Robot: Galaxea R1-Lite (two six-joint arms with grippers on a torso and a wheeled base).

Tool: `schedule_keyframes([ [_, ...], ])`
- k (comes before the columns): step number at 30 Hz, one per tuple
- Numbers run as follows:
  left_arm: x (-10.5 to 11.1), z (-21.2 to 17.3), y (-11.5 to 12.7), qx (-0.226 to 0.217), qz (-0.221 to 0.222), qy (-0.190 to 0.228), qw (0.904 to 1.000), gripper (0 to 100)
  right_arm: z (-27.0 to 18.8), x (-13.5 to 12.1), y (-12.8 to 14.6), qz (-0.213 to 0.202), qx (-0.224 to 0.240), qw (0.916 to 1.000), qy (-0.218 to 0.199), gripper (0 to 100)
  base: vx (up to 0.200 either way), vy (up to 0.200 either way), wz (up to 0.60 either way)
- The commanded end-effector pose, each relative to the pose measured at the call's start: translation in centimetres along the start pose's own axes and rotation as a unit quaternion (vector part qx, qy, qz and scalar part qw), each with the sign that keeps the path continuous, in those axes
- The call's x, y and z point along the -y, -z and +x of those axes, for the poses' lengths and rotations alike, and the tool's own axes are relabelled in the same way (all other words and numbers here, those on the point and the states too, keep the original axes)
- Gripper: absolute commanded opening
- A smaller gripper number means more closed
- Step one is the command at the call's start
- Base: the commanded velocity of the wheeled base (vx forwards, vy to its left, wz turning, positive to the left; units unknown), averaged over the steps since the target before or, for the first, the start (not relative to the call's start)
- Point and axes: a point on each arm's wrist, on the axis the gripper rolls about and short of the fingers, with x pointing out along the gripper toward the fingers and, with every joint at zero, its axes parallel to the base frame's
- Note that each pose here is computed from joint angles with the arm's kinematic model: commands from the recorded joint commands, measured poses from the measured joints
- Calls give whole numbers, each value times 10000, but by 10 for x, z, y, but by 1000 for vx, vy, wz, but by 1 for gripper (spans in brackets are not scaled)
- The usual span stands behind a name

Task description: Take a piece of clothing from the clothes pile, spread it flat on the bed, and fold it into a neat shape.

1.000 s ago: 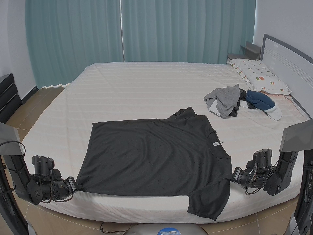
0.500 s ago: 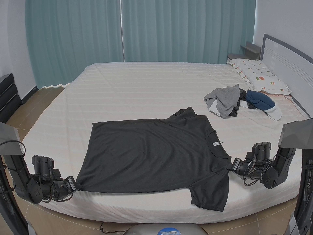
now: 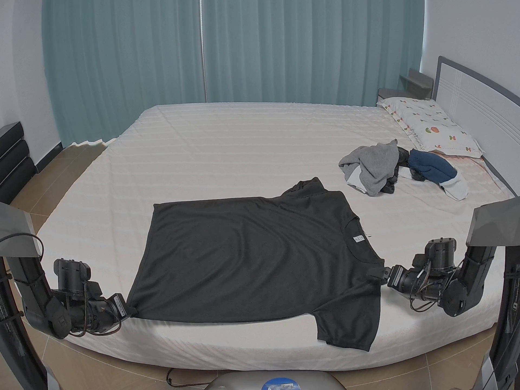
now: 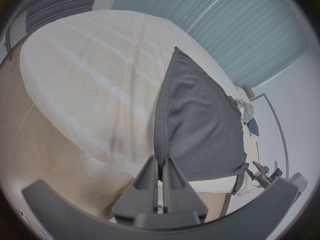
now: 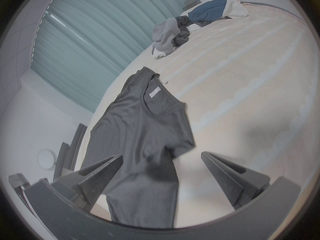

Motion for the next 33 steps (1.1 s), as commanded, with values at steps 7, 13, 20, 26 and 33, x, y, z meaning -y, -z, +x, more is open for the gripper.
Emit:
schedule_keyframes([
  [7,0,0,0,-9,-27,0,10000,0,-40,6,35,-516,-682,9957,-352,100,0,0,0],
  [13,-1,0,0,-23,-30,10,10000,0,-32,5,51,-635,-789,9937,-474,100,0,0,0],
  [20,-1,2,1,-49,-37,12,10000,0,-23,2,59,-765,-820,9920,-575,100,0,0,0],
  [26,-1,2,0,-43,-35,15,10000,0,-19,1,59,-773,-809,9919,-602,100,0,0,0],
  [33,-1,2,0,-46,-37,5,10000,0,-17,1,58,-820,-763,9917,-631,0,0,0,0],
])
